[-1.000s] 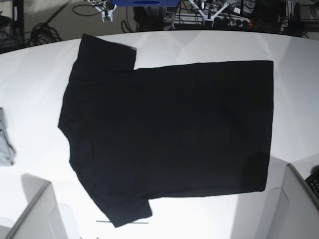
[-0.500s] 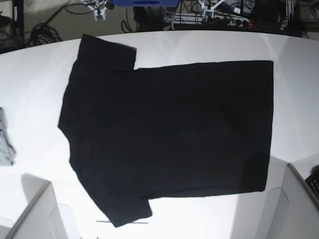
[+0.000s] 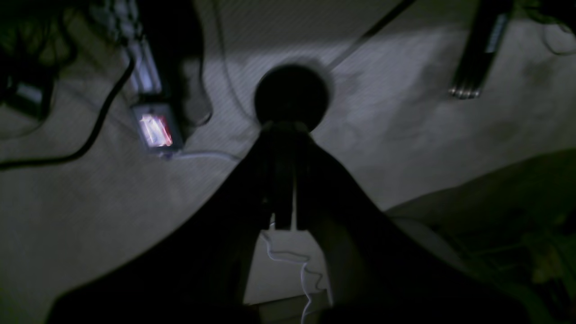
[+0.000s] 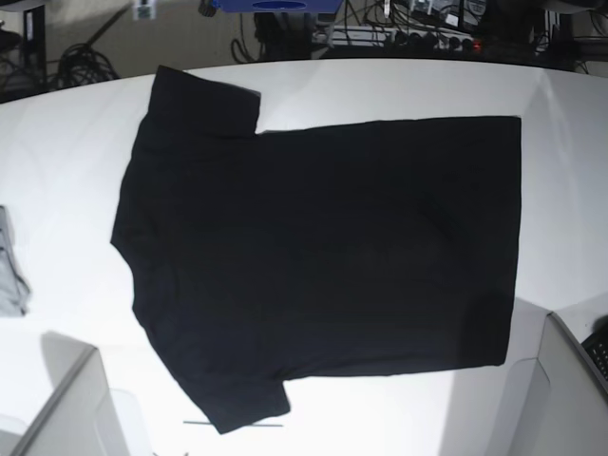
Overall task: Fold the T-shirt properly
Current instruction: 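Move both grippers in toward the shoulders of the black T-shirt, then lower the right gripper onto the shoulder seam and pinch it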
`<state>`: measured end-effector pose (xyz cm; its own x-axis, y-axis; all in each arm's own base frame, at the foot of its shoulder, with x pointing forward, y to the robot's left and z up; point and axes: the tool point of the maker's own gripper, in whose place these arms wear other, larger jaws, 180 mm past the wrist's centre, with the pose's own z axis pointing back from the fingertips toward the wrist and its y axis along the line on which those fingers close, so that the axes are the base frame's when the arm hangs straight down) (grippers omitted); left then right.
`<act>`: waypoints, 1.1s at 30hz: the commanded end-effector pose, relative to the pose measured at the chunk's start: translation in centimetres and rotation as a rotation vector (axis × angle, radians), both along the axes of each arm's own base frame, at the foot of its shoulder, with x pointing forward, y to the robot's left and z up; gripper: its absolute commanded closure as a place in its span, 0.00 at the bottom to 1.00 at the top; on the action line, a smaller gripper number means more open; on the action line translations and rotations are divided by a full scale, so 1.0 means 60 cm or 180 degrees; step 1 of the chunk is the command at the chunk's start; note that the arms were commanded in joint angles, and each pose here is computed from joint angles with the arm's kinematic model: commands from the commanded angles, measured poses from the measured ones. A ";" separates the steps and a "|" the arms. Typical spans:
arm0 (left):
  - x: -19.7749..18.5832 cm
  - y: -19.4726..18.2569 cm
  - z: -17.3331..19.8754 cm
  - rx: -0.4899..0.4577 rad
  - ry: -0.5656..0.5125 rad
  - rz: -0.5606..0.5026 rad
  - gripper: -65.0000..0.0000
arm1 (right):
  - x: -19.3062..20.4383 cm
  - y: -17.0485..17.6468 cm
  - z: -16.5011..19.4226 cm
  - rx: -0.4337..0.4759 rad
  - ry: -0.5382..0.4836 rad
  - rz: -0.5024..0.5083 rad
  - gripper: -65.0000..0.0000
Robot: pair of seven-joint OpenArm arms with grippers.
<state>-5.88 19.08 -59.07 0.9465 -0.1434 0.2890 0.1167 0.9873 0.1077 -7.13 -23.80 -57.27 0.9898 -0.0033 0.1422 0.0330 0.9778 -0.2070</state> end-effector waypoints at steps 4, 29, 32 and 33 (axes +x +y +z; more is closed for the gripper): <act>-0.009 0.027 0.043 0.0064 -0.0129 -0.0151 1.00 | -0.020 -0.023 0.036 -0.0139 -0.0033 -0.0174 1.00; 0.224 0.172 0.406 0.0523 -0.2119 0.0310 1.00 | 0.259 -0.088 0.319 -0.0820 -0.2066 -0.0559 1.00; 0.238 0.174 0.411 0.0474 -0.2213 0.0393 1.00 | 0.301 -0.076 0.339 -0.0766 -0.2296 -0.0530 1.00; 0.241 0.174 0.411 0.0461 -0.2229 0.0404 1.00 | 0.314 -0.064 0.338 -0.0691 -0.2341 -0.0473 1.00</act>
<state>8.40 29.39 -35.24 0.5784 -0.1149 0.8076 -0.1435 0.9603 0.2393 11.41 -27.68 -37.69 0.6503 -0.0423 0.7585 0.3696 0.8900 -0.2671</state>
